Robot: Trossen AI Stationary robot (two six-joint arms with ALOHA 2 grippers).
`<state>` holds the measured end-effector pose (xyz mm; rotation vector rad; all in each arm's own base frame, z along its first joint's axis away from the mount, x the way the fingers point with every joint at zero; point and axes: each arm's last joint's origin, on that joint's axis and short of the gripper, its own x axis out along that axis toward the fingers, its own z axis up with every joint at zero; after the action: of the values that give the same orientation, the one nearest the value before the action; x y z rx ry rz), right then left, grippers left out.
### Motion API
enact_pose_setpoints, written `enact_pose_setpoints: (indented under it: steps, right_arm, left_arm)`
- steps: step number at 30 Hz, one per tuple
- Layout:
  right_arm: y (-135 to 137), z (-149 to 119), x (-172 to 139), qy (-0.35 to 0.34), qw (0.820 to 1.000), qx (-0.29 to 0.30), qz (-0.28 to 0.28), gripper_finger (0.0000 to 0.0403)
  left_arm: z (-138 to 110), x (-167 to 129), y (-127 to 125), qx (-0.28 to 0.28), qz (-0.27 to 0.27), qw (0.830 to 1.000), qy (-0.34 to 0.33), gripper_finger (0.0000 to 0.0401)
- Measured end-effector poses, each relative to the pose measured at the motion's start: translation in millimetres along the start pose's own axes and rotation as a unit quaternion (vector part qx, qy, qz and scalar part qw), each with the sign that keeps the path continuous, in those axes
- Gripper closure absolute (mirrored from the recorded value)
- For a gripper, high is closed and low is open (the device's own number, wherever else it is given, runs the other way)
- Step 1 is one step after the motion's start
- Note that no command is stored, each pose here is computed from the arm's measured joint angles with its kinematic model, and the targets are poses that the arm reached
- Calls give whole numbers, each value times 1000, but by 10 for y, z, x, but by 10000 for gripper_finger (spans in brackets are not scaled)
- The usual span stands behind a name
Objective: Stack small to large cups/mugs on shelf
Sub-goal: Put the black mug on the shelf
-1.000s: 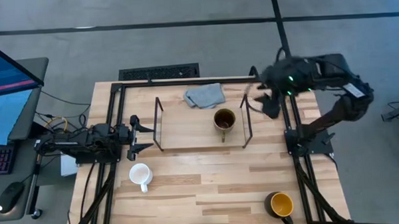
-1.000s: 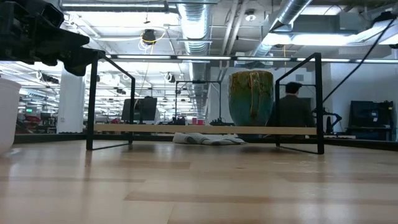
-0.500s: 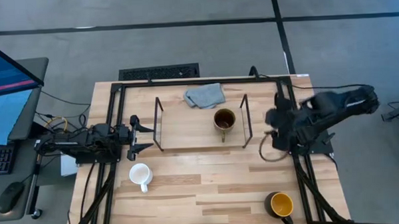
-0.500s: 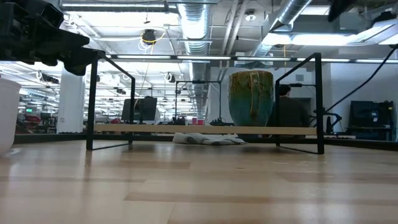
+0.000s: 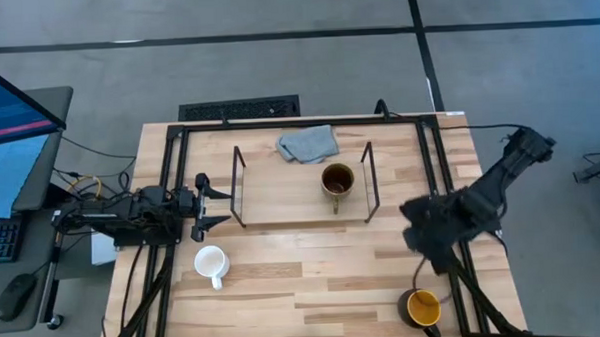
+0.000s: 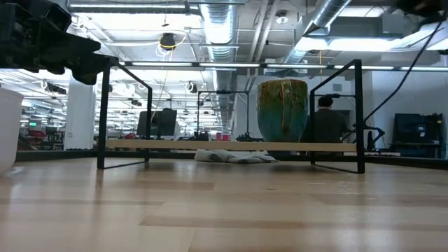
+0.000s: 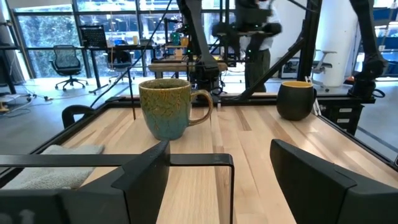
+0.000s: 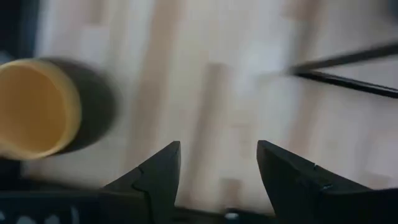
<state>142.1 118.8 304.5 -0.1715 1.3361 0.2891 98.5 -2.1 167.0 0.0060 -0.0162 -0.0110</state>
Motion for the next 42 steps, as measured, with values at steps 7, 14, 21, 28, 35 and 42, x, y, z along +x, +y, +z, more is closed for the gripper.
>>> enact_pose_setpoints:
  steps: [7,14,21,28,35,42]
  right_arm:
    - [375,207,197,-35,996,-51,59,169]
    - [579,346,367,-42,995,-19,93,169]
    - [739,365,493,-10,992,-11,128,169]
    - [804,372,611,9,993,-18,114,169]
    - [821,371,779,54,995,-12,84,169]
    - [841,393,840,60,995,22,80,169]
  left_arm:
    - [0,0,0,0,0,1000,0,135]
    - [1,0,0,-6,0,1000,0,135]
    - [3,0,0,-17,0,1000,-1,135]
    - [2,0,0,-19,0,1000,-1,135]
    - [2,0,0,-19,0,1000,-1,135]
    - [3,0,0,-27,1,1000,-1,135]
